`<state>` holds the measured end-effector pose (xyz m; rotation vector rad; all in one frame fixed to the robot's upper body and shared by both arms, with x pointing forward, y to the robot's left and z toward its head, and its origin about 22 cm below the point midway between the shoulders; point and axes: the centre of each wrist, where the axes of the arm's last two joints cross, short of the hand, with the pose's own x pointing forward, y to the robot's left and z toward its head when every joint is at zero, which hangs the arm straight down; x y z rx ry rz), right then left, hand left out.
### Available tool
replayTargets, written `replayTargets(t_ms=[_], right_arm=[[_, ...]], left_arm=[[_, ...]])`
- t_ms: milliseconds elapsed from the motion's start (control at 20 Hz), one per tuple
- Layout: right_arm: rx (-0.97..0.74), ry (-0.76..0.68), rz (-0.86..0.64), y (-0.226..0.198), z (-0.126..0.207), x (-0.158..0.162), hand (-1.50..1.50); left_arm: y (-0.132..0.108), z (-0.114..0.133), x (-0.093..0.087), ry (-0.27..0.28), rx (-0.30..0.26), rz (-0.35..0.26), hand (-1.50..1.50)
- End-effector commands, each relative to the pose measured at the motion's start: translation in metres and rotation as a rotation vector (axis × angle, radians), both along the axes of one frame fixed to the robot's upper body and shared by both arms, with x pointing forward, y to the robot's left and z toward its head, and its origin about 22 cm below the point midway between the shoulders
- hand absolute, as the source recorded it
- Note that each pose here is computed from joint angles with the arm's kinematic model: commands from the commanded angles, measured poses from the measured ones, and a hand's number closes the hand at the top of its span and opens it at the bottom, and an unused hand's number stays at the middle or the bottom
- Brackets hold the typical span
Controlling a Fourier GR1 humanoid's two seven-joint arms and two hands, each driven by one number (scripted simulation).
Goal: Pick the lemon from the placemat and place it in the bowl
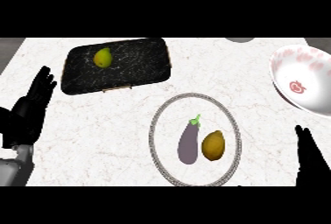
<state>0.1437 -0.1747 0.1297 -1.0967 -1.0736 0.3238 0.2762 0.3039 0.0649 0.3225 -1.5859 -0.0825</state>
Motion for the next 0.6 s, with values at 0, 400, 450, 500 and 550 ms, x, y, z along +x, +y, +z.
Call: replayTargets(t_ms=[0, 400, 450, 500, 550], right_arm=[[-0.001, 0.227, -0.031, 0.007, 0.010, 0.019, -1.50], [0.101, 0.449, 0.058, 0.022, -0.016, 0.061, -1.50], [0.106, 0.473, 0.066, 0.018, -0.009, 0.064, -1.50], [0.108, 0.519, 0.065, 0.020, -0.018, 0.071, -1.50], [0.114, 0.533, 0.063, 0.013, -0.010, 0.075, -1.50]], left_arm=[[-0.004, -0.007, 0.006, 0.006, -0.002, -0.005, 0.00], [0.001, 0.003, 0.003, 0.025, -0.010, -0.008, 0.00], [-0.003, 0.004, 0.008, -0.001, -0.008, -0.003, 0.00], [0.002, -0.003, 0.001, 0.016, 0.003, -0.015, 0.00], [-0.012, -0.013, -0.003, 0.012, 0.003, -0.011, 0.00]])
